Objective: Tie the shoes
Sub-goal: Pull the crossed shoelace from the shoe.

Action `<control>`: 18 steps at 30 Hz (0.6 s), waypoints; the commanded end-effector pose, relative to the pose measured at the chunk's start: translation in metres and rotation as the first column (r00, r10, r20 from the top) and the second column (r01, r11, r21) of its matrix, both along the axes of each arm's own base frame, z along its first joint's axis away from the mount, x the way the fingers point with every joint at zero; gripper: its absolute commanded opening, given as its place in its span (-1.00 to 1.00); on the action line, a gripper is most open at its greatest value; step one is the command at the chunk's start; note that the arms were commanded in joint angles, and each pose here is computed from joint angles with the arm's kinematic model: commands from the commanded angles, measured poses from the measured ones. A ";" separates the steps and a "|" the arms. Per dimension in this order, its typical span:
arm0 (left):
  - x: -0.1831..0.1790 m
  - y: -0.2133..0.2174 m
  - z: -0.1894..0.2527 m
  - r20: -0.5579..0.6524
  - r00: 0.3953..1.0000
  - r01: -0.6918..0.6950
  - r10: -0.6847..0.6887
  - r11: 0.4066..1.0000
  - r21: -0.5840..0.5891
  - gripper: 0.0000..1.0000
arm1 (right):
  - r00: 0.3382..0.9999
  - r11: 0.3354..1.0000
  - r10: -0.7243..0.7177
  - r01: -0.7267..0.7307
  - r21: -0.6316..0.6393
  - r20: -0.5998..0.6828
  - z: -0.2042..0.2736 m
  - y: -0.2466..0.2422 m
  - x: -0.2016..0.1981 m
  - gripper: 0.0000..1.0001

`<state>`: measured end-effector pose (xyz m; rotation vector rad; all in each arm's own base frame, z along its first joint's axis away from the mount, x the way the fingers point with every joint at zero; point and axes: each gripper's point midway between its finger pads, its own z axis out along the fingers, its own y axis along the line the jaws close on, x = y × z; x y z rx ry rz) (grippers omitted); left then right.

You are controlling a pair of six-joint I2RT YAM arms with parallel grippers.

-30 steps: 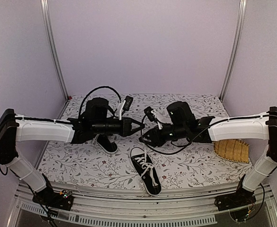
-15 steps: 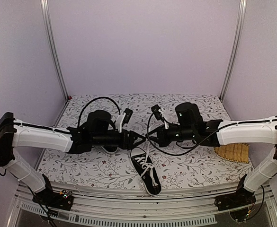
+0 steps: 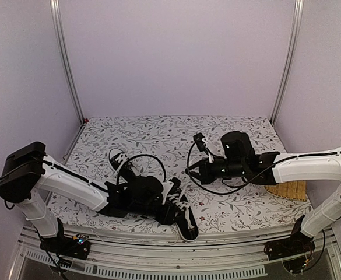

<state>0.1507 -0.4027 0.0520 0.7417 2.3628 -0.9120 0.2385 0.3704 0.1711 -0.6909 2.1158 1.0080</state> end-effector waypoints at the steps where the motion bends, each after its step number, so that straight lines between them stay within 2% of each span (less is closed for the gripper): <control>1: 0.008 0.001 0.001 0.033 0.997 -0.073 0.072 0.996 0.041 -0.03 | 1.000 0.999 -0.018 0.017 0.036 0.016 0.013 -0.004 0.001 -0.96; 7: 0.004 0.009 -0.007 0.040 0.995 -0.098 0.094 0.991 0.093 -0.18 | 1.000 0.999 -0.021 0.021 0.038 0.016 0.013 -0.004 0.002 -0.96; 12: -0.008 0.008 -0.011 0.048 0.995 -0.090 0.084 0.987 0.132 -0.19 | 0.999 0.999 -0.024 0.023 0.036 0.021 0.013 -0.003 0.004 -0.96; 18: -0.008 0.006 -0.012 0.058 0.995 -0.093 0.086 0.986 0.138 -0.72 | 0.999 0.999 -0.024 0.023 0.031 0.021 0.012 -0.003 0.005 -0.96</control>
